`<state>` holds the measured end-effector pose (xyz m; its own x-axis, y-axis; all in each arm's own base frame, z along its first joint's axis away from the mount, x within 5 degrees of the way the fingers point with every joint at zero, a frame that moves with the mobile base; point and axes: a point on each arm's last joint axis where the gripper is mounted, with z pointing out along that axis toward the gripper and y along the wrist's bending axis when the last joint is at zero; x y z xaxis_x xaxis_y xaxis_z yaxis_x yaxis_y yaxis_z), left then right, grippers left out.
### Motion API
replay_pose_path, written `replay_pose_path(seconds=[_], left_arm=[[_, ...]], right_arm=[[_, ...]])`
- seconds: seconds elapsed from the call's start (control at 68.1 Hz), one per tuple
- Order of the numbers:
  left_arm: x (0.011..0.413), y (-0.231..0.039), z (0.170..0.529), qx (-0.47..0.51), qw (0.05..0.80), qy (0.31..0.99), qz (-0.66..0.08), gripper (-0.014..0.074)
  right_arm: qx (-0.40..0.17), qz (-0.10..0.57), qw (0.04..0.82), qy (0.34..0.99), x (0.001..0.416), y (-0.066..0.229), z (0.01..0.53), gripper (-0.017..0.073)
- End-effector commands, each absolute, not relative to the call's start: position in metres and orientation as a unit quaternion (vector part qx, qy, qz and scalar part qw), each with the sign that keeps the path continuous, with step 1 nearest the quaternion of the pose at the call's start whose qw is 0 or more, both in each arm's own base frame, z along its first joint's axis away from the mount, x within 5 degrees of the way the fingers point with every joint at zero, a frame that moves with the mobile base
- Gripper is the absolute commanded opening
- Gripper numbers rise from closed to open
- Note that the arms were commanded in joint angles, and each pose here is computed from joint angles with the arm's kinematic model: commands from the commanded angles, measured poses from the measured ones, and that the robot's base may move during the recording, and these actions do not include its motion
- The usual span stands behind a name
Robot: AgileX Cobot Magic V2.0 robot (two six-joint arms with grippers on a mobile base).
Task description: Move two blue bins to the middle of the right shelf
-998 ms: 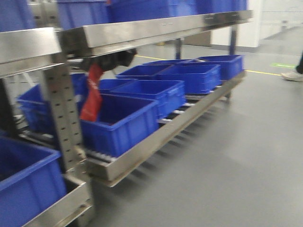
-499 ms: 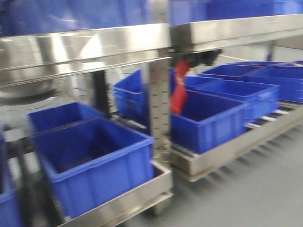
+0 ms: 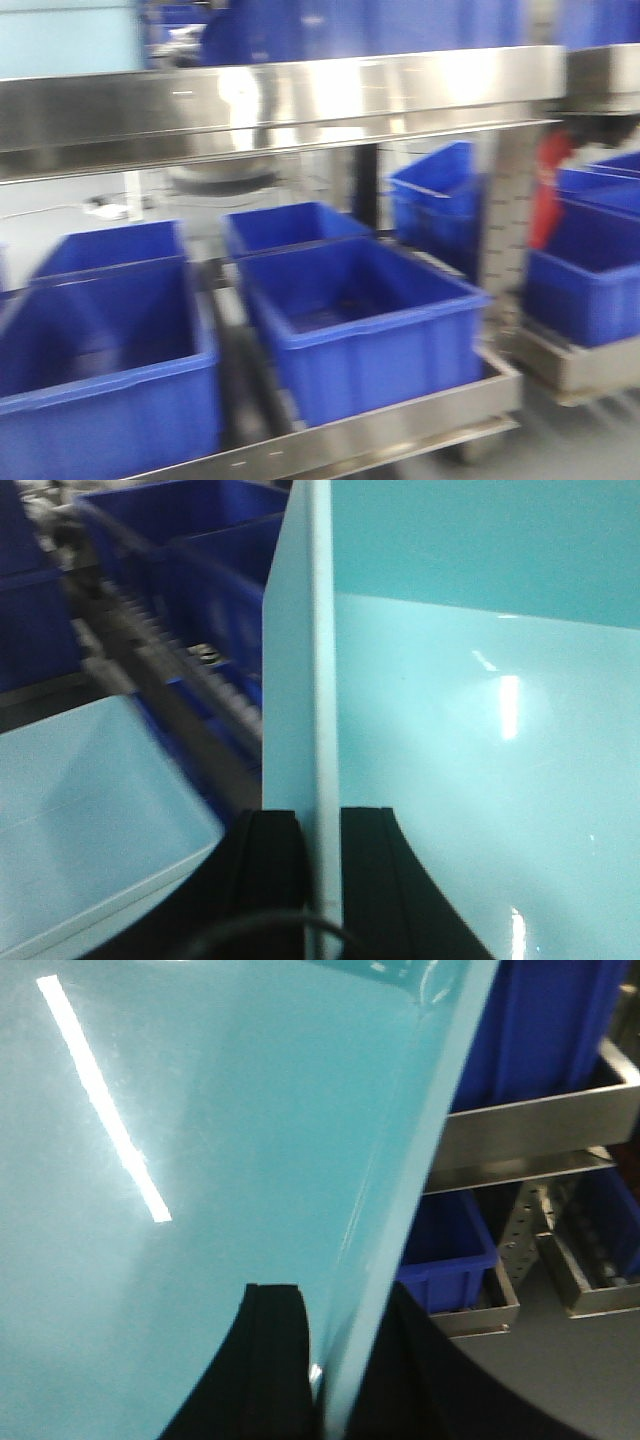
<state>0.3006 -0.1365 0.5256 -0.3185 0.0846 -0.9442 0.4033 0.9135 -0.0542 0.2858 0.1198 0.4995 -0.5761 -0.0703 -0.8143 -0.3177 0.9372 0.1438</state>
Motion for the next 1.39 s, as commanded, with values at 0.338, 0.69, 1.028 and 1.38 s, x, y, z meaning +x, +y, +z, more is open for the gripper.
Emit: replay_pose_path(seconds=[0.338,0.69,1.028,1.38], left_arm=[[0.2919,-0.1413,0.5404,0.146,0.593,0.77,-0.186,-0.0111],[0.2919,-0.1413,0.5404,0.146,0.593,0.77,-0.186,-0.0111],[0.2919,-0.1413,0.5404,0.146,0.593,0.77,-0.186,-0.0111],[0.2919,-0.1413,0.5404,0.146,0.593,0.77,-0.186,-0.0111]], right_arm=[[-0.124,0.146,0.464,0.865,0.2845,0.1219,0.5052,-0.0154],[-0.124,0.146,0.464,0.865,0.2845,0.1219,0.5052,-0.0154],[-0.124,0.146,0.464,0.865,0.2845,0.1219,0.5052,-0.0154],[-0.124,0.146,0.464,0.865,0.2845,0.1219,0.5052,-0.0154]])
